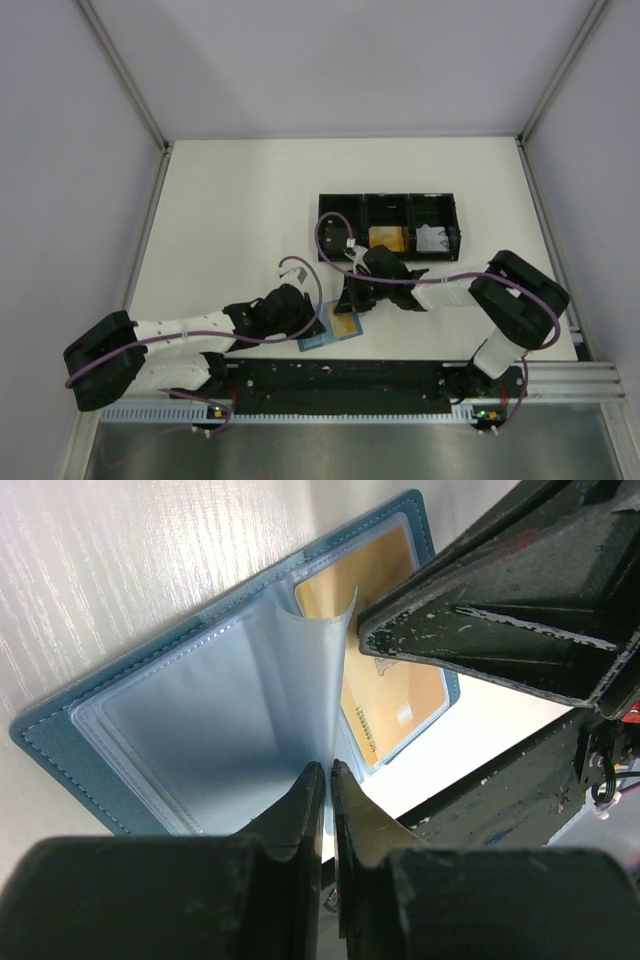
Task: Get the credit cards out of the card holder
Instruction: Remove the credit card from the card holder.
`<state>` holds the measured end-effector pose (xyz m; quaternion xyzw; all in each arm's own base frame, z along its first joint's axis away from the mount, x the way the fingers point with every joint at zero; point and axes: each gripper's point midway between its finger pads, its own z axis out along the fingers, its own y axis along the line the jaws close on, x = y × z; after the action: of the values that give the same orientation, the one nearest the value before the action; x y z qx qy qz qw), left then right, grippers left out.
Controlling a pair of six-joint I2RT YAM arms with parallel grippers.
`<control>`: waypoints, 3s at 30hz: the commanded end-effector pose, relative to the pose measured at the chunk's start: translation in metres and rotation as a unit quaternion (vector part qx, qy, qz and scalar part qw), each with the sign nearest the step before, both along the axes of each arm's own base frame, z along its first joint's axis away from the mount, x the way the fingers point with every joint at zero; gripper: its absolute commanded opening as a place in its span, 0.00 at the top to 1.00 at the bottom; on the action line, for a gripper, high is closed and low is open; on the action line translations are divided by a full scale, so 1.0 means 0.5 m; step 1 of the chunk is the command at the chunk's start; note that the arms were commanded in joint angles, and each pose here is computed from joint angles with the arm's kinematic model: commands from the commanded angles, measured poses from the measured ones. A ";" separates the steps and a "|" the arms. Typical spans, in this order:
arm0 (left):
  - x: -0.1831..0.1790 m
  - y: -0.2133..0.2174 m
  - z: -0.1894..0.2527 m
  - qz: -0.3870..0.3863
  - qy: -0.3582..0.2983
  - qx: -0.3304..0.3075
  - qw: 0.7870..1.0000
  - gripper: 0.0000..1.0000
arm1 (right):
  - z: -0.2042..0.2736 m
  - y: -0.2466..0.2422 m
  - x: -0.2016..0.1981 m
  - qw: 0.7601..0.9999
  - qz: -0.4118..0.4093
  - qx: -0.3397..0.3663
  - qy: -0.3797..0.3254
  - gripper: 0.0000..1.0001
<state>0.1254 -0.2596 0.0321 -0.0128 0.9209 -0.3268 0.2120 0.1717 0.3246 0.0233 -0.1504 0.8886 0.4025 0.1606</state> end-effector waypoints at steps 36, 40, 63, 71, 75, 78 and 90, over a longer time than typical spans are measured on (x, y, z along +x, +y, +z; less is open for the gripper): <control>0.029 0.042 0.212 0.064 -0.119 -0.137 0.981 0.50 | 0.034 0.171 -0.039 0.990 0.131 0.053 -0.009 0.96; 0.029 0.017 0.237 0.049 -0.120 -0.159 0.979 0.51 | 0.093 0.174 -0.027 0.987 0.137 0.065 -0.047 0.94; 0.072 -0.019 0.085 0.099 -0.055 -0.109 0.988 0.60 | 0.055 -0.041 0.021 0.996 0.009 -0.046 -0.073 0.86; 0.061 -0.021 0.026 0.094 -0.017 -0.096 0.991 0.63 | 0.029 -0.053 0.014 0.996 0.009 -0.067 -0.059 0.85; 0.053 -0.021 0.010 0.093 -0.004 -0.095 0.991 0.63 | 0.017 -0.054 0.011 0.996 0.011 -0.074 -0.048 0.85; 0.049 -0.016 0.004 0.094 -0.001 -0.094 0.991 0.63 | 0.002 -0.059 0.010 0.995 0.012 -0.087 -0.043 0.85; 0.039 -0.007 -0.015 0.096 0.011 -0.091 0.991 0.60 | 0.007 -0.025 -0.020 0.998 0.045 -0.035 -0.006 0.85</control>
<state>0.1481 -0.2664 0.0322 -0.1202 0.8822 -0.3886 0.2372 0.1661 0.3012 0.0235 -0.1945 0.9059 0.3422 0.1561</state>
